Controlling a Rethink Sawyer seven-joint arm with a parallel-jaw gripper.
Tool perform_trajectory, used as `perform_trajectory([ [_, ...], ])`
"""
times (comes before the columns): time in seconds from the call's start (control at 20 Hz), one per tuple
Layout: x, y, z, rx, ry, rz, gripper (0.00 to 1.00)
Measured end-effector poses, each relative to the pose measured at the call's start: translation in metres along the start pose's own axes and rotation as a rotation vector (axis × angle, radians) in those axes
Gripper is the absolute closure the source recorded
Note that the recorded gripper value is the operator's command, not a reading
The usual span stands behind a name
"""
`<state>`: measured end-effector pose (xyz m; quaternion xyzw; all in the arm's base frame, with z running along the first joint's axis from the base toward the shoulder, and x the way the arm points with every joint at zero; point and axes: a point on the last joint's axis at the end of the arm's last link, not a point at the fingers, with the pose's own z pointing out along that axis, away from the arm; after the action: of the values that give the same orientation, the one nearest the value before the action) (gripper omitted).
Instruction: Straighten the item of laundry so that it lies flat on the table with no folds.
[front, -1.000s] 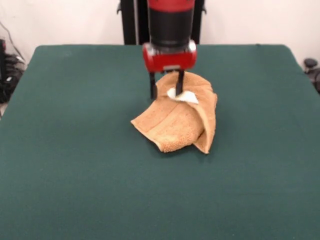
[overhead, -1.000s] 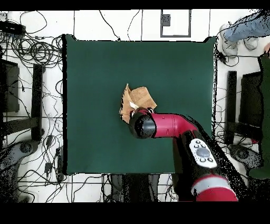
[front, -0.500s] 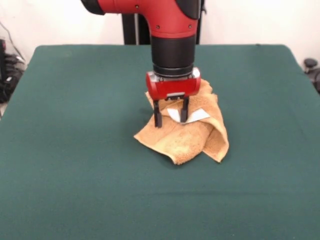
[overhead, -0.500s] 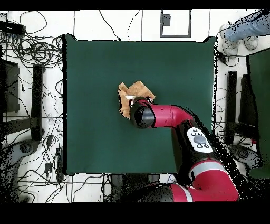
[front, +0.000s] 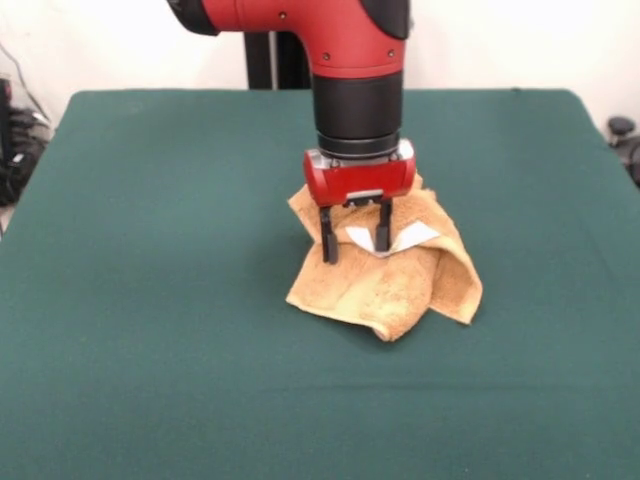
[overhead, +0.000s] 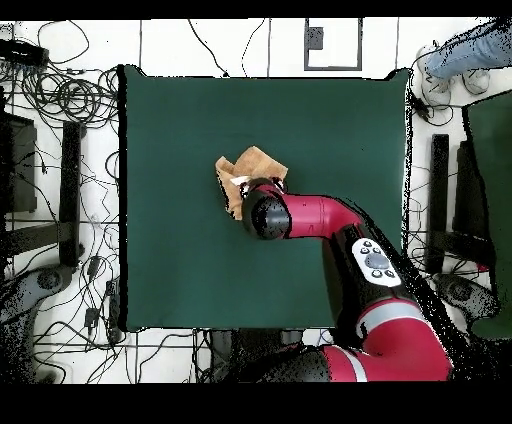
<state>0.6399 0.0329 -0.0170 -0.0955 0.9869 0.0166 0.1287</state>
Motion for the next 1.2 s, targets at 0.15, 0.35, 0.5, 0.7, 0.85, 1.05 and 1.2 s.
perform_trajectory([
  [0.15, -0.001, 0.000, 0.000, 0.000, -0.008, 0.001, 0.00],
  [0.35, -0.003, 0.002, 0.001, -0.007, -0.011, 0.006, 0.00],
  [0.5, -0.007, 0.006, 0.002, -0.023, -0.020, 0.012, 0.00],
  [0.7, -0.010, 0.011, 0.006, -0.027, -0.049, 0.014, 0.00],
  [0.85, -0.012, 0.012, 0.009, -0.028, -0.077, 0.026, 1.00],
  [1.05, -0.017, 0.017, 0.014, -0.037, -0.114, 0.047, 1.00],
  [1.2, -0.020, 0.019, 0.016, -0.042, -0.127, 0.056, 1.00],
])
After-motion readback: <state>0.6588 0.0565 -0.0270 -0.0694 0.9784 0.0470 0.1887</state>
